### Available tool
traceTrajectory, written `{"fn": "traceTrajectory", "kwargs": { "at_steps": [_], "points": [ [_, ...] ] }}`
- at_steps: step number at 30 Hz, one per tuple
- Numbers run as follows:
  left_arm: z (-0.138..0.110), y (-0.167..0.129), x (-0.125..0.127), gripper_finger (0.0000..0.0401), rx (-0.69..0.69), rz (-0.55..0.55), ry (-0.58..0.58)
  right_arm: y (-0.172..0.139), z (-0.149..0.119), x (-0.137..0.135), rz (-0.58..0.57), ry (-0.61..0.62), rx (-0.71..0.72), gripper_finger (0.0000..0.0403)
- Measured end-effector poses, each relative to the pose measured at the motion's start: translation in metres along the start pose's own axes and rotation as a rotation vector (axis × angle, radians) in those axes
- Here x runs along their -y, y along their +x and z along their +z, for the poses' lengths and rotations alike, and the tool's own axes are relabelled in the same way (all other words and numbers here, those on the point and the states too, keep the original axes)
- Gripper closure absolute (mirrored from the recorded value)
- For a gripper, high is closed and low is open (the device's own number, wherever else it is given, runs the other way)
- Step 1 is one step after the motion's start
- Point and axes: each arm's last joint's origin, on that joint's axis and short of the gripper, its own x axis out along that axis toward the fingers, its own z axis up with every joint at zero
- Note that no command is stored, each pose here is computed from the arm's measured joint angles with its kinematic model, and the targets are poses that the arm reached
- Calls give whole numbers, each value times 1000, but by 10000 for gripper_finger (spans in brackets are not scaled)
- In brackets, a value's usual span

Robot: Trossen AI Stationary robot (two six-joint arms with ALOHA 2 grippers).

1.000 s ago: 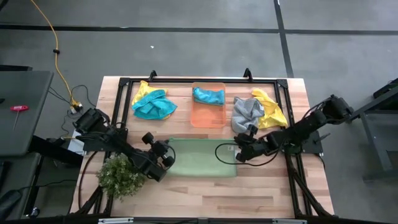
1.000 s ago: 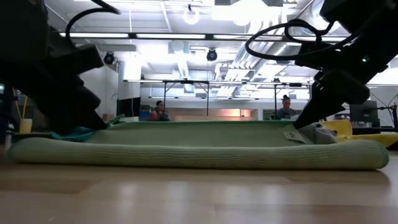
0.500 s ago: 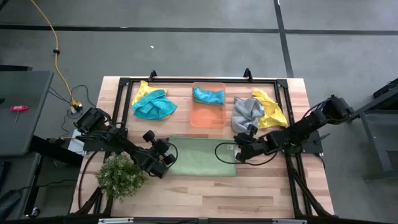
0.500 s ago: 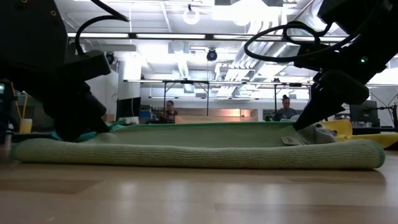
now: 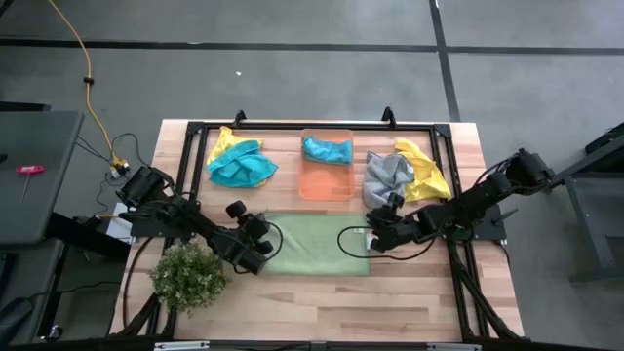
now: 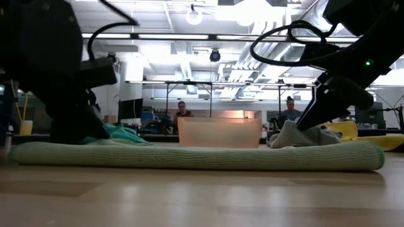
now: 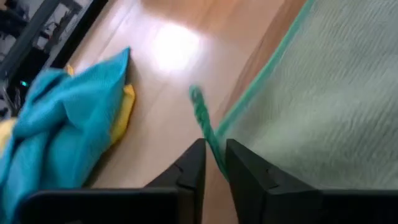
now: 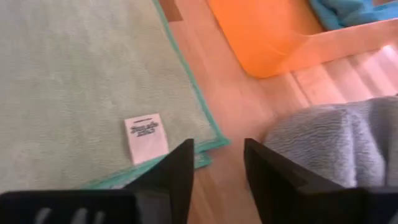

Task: Fold microfiber towels
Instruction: Fold the green microfiber cloth

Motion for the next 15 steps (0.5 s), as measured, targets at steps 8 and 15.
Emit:
{"fn": "traceTrajectory", "kwargs": {
  "at_steps": [8,15],
  "points": [
    [40,-28,-19,274,84,-33,95,-13,27,-5,9,-58,-21,230],
    [52,-70,-38,245,171,-257,121,-22,44,-15,203,-84,-41,229]
  ]
}}
